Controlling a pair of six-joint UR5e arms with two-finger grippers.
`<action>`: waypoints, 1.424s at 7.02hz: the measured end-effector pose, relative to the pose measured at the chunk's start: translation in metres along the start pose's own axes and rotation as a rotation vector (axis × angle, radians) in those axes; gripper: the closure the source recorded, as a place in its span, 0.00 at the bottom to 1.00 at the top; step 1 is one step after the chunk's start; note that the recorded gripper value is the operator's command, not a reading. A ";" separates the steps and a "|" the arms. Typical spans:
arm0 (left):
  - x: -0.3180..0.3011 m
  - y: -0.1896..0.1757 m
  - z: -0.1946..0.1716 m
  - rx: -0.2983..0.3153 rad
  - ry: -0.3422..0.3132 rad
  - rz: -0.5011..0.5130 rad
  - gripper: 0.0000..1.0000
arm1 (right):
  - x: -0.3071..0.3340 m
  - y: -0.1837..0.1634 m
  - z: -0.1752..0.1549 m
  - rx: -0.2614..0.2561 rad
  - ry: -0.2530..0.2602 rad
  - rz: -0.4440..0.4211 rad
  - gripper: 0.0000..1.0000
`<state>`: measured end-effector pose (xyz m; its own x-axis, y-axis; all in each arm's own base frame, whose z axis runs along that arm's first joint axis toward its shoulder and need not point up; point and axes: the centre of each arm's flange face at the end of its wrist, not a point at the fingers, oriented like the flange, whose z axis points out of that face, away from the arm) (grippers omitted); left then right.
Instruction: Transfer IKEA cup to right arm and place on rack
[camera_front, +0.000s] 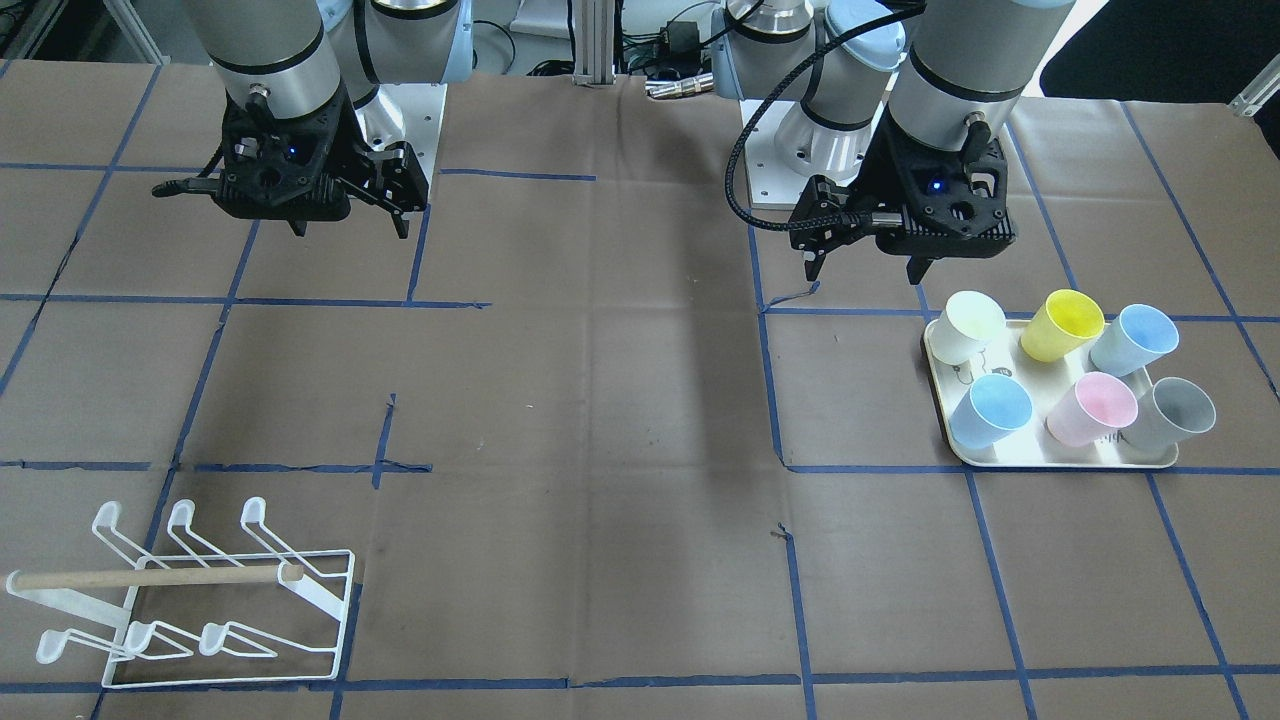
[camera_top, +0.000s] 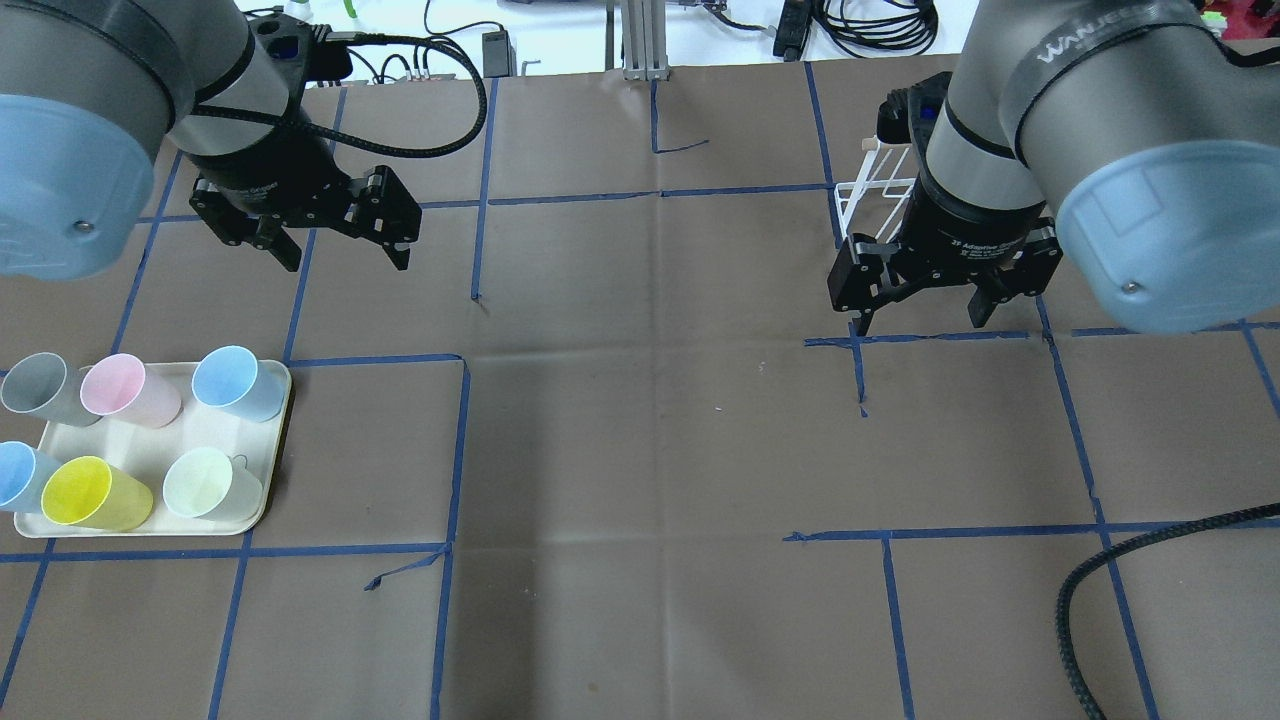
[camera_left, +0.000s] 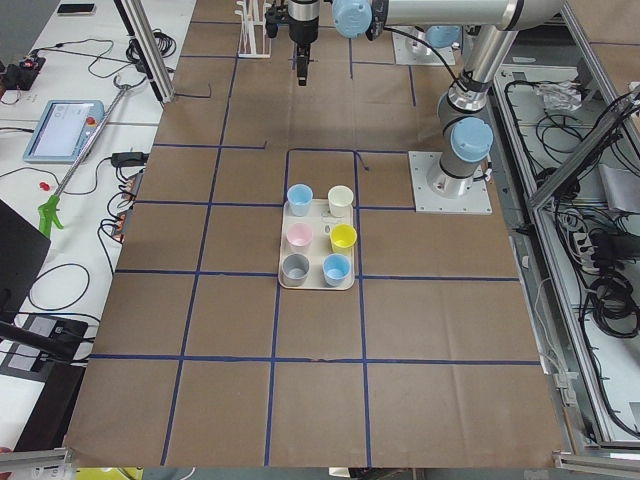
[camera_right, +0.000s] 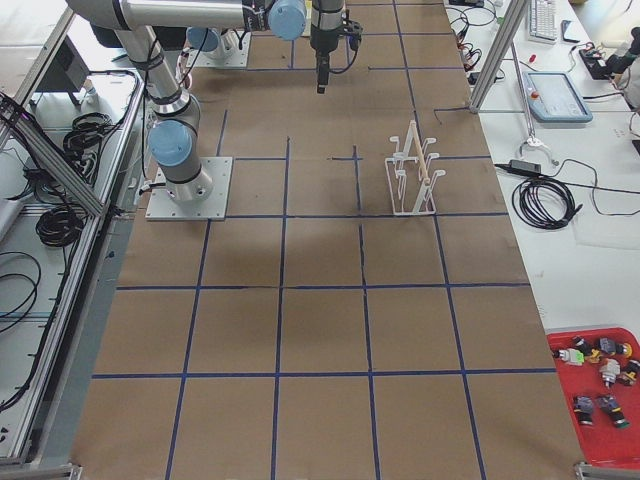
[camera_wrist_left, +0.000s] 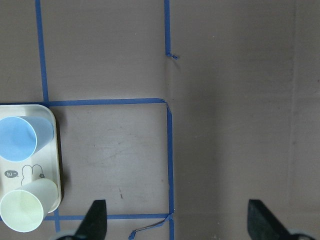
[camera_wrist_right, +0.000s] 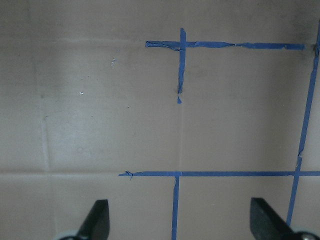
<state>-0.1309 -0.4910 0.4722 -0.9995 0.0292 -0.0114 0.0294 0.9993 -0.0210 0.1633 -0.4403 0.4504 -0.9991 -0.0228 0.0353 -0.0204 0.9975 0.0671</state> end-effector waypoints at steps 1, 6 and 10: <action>-0.002 -0.001 0.001 0.001 -0.002 0.002 0.00 | 0.000 0.002 -0.004 0.009 0.000 0.001 0.00; -0.108 -0.009 0.026 -0.039 0.000 0.019 0.00 | 0.000 0.011 -0.008 0.011 -0.005 -0.001 0.00; -0.185 -0.017 0.056 -0.040 0.000 0.045 0.01 | -0.001 0.012 -0.008 0.011 -0.016 -0.001 0.00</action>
<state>0.0542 -0.5149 0.4187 -0.9972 0.0737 -0.0118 0.0735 0.9971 0.0199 0.1648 -0.4289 0.4589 -0.9995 -0.0232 0.0191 -0.0221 0.9982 0.0559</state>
